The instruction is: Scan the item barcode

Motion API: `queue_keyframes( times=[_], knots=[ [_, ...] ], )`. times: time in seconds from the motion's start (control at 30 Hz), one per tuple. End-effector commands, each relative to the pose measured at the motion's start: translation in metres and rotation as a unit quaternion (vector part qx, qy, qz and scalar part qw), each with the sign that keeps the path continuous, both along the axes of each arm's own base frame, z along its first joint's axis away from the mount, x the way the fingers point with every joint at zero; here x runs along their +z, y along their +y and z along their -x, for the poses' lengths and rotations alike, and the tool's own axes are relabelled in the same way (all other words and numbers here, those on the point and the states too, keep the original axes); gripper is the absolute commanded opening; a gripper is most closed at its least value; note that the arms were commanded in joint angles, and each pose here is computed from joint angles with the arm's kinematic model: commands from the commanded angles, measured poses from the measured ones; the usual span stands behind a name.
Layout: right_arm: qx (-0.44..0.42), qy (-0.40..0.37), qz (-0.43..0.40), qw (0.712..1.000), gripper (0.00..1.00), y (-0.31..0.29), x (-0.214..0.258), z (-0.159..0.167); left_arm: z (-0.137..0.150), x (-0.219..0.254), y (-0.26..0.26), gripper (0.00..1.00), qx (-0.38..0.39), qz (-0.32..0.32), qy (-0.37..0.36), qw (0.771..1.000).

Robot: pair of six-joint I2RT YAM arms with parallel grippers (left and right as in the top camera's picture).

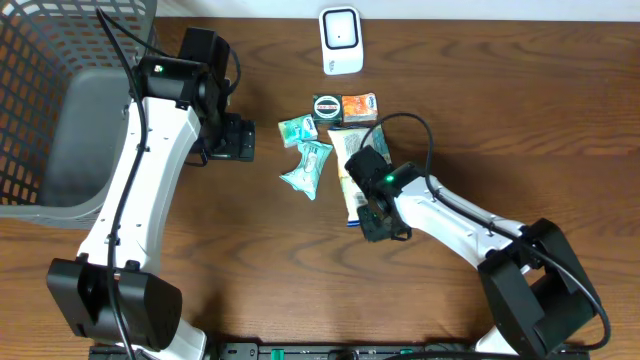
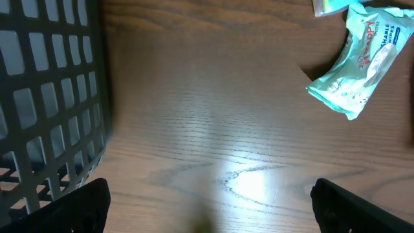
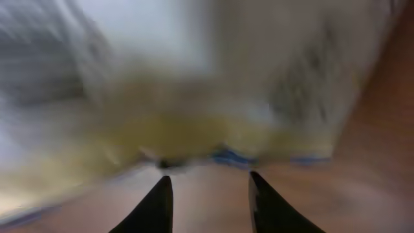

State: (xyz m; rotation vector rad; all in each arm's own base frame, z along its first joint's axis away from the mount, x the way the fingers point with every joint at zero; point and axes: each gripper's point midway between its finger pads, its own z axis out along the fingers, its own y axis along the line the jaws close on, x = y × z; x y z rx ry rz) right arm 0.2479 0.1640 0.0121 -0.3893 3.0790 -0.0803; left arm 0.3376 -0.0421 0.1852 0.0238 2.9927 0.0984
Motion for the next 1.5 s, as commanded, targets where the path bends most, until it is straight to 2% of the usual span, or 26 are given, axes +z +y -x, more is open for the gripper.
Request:
queue_keyframes(
  times=[0.0, 0.17, 0.33, 0.53, 0.7, 0.83, 0.93, 1.13, 1.3, 1.47],
  knots=[
    [-0.017, -0.069, -0.003, 0.997, 0.33, -0.002, 0.043, -0.025, 0.0, -0.001, 0.004, 0.98, 0.009, -0.008, 0.001, 1.0],
    [-0.032, -0.162, -0.065, 0.984, 0.32, 0.008, 0.092, -0.054, 0.0, -0.001, 0.004, 0.98, 0.009, -0.008, 0.001, 1.0],
    [-0.038, -0.228, -0.106, 0.967, 0.17, 0.023, 0.113, -0.082, 0.0, -0.001, 0.004, 0.98, 0.009, -0.008, 0.001, 1.0],
    [-0.043, -0.214, -0.092, 0.971, 0.07, 0.022, 0.091, -0.089, 0.0, -0.001, 0.004, 0.98, 0.009, -0.008, 0.001, 1.0],
    [-0.04, -0.163, -0.056, 0.984, 0.03, 0.02, 0.04, -0.086, 0.0, -0.001, 0.004, 0.98, 0.009, -0.008, 0.001, 1.0],
    [-0.038, -0.125, -0.029, 0.991, 0.03, 0.018, -0.003, -0.084, 0.0, -0.001, 0.004, 0.98, 0.009, -0.008, 0.001, 1.0],
    [-0.037, -0.102, -0.013, 0.994, 0.03, 0.013, -0.015, -0.076, 0.0, -0.001, 0.004, 0.98, 0.009, -0.008, 0.001, 1.0],
    [-0.038, -0.125, -0.029, 0.991, 0.09, 0.015, 0.028, -0.078, 0.0, -0.001, 0.004, 0.98, 0.009, -0.008, 0.001, 1.0],
    [-0.042, -0.205, -0.086, 0.974, 0.23, 0.027, 0.084, -0.097, 0.0, -0.001, 0.004, 0.98, 0.009, -0.008, 0.001, 1.0],
    [-0.042, -0.266, -0.129, 0.954, 0.27, 0.043, 0.109, -0.12, 0.0, -0.001, 0.004, 0.98, 0.009, -0.008, 0.001, 1.0]
  ],
)
